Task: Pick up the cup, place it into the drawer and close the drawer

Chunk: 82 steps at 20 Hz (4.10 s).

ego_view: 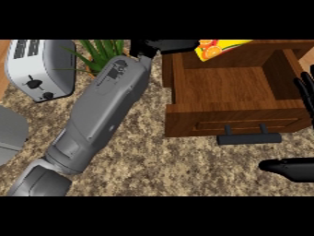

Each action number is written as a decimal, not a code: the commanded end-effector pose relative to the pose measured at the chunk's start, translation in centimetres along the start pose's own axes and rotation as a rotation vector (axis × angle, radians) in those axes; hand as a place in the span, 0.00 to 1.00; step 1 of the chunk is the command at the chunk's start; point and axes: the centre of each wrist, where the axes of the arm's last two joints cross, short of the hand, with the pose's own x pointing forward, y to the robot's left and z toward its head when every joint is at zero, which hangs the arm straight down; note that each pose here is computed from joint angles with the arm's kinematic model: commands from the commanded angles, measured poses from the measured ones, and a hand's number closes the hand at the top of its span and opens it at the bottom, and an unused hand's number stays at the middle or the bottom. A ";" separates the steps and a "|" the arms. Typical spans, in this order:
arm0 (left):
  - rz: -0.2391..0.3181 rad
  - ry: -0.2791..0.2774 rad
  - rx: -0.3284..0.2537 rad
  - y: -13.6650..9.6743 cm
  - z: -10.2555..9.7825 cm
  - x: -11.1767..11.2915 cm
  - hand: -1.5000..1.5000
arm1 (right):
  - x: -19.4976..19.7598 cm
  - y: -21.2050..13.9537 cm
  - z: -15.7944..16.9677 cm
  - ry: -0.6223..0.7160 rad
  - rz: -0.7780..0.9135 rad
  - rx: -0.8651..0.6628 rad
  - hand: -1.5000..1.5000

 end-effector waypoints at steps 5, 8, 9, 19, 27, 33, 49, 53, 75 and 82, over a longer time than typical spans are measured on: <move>-0.025 0.061 -0.021 -1.0 0.9 -2.4 1.00 | -0.7 -0.8 -0.9 0.001 0.004 0.011 0.00; -0.069 0.079 -0.023 -1.3 0.8 -2.7 1.00 | -1.1 1.1 -0.1 -0.015 0.012 0.010 0.00; -0.096 0.095 -0.027 -1.5 1.4 -3.4 1.00 | 0.3 1.1 -1.4 -0.017 -0.019 0.006 0.00; -0.257 0.233 -0.100 -3.1 1.8 -3.7 0.00 | 0.4 -0.5 -1.1 -0.015 -0.004 0.035 0.00; -0.324 0.186 -0.040 -3.8 2.9 -4.5 0.00 | -0.1 0.5 -1.3 -0.039 -0.007 0.053 0.00; -0.229 0.057 -0.015 -4.5 2.6 -3.5 0.00 | 0.3 0.3 -0.7 -0.062 -0.224 0.159 0.00; -0.080 0.053 0.079 -0.4 1.3 0.4 0.00 | 3.8 -0.2 1.1 0.013 0.241 0.340 1.00; -0.061 0.070 0.077 2.6 3.4 0.0 0.00 | 2.8 1.0 -0.7 0.083 0.327 0.307 1.00; -0.030 0.076 0.164 17.7 13.3 2.0 0.00 | -11.4 9.5 -4.2 0.129 0.924 0.541 1.00; -0.012 0.082 0.165 20.6 15.8 1.6 0.00 | -15.8 9.8 -7.8 0.159 0.899 0.532 1.00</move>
